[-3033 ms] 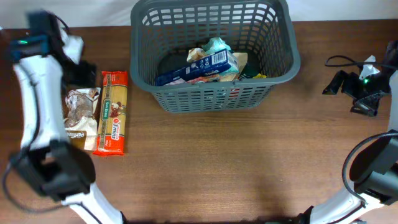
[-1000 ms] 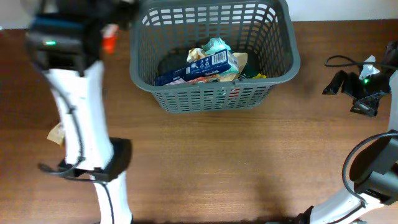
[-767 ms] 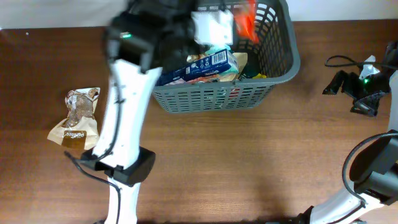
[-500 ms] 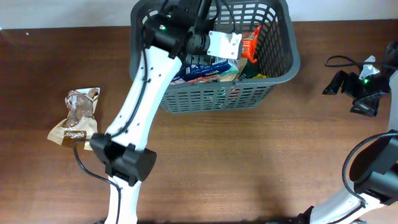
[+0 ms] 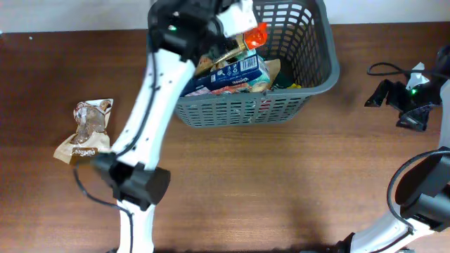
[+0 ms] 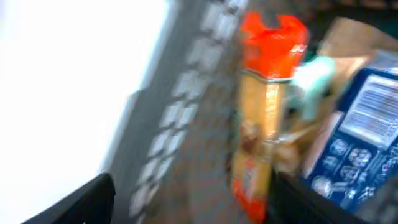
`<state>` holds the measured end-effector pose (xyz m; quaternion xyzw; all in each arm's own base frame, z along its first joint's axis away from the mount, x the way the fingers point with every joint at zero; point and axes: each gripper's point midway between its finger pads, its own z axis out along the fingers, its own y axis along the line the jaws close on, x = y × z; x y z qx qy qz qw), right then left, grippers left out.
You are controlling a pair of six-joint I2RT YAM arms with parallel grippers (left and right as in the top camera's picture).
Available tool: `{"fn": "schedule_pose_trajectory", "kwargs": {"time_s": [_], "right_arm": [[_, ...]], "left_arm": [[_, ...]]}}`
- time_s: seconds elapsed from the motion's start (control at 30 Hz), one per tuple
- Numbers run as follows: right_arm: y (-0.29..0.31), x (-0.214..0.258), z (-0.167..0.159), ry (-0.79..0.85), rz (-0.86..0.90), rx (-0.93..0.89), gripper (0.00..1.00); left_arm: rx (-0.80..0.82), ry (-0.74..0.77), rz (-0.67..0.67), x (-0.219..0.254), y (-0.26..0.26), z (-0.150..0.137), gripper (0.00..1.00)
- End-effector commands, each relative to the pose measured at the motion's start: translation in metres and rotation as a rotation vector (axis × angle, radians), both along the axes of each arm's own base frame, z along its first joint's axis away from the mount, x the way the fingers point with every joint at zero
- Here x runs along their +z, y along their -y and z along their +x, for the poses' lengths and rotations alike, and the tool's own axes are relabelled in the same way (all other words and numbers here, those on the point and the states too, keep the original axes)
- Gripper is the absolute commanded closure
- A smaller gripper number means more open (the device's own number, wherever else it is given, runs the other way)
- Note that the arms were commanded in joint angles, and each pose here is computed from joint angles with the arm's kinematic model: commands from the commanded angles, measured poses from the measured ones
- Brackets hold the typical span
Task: Pack container
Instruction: 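Lift the spaghetti package with the left gripper into the basket, then lower the left gripper and grasp the clear snack bag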
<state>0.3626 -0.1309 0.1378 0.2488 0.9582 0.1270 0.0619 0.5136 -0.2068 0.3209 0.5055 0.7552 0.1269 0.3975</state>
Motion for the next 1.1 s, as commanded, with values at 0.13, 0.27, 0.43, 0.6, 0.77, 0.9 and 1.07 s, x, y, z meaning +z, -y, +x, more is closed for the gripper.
{"fn": "schedule_pose_trajectory", "kwargs": {"time_s": [0.13, 0.27, 0.43, 0.6, 0.77, 0.9, 1.07], "right_arm": [[-0.002, 0.003, 0.0, 0.008, 0.002, -0.001, 0.01], [-0.002, 0.003, 0.0, 0.008, 0.002, -0.001, 0.01], [-0.002, 0.003, 0.0, 0.008, 0.002, -0.001, 0.01], [-0.002, 0.003, 0.0, 0.008, 0.002, -0.001, 0.01], [-0.002, 0.003, 0.0, 0.008, 0.002, -0.001, 0.01], [-0.002, 0.003, 0.0, 0.008, 0.002, -0.001, 0.01], [-0.002, 0.003, 0.0, 0.008, 0.002, -0.001, 0.01]], "left_arm": [[0.496, 0.173, -0.061, 0.124, -0.154, -0.07, 0.26], [0.734, 0.108, -0.134, 0.108, -0.215, -0.077, 0.3], [1.041, -0.181, -0.202, 0.031, -0.295, -0.107, 0.3], [1.15, -0.56, -0.273, -0.084, -0.333, -0.132, 0.29], [1.215, -0.673, -0.273, -0.18, -0.356, -0.14, 0.19], [1.186, -0.689, -0.251, -0.226, -0.356, -0.141, 0.14], [1.187, -0.678, -0.255, -0.273, -0.359, -0.133, 0.13]]}}
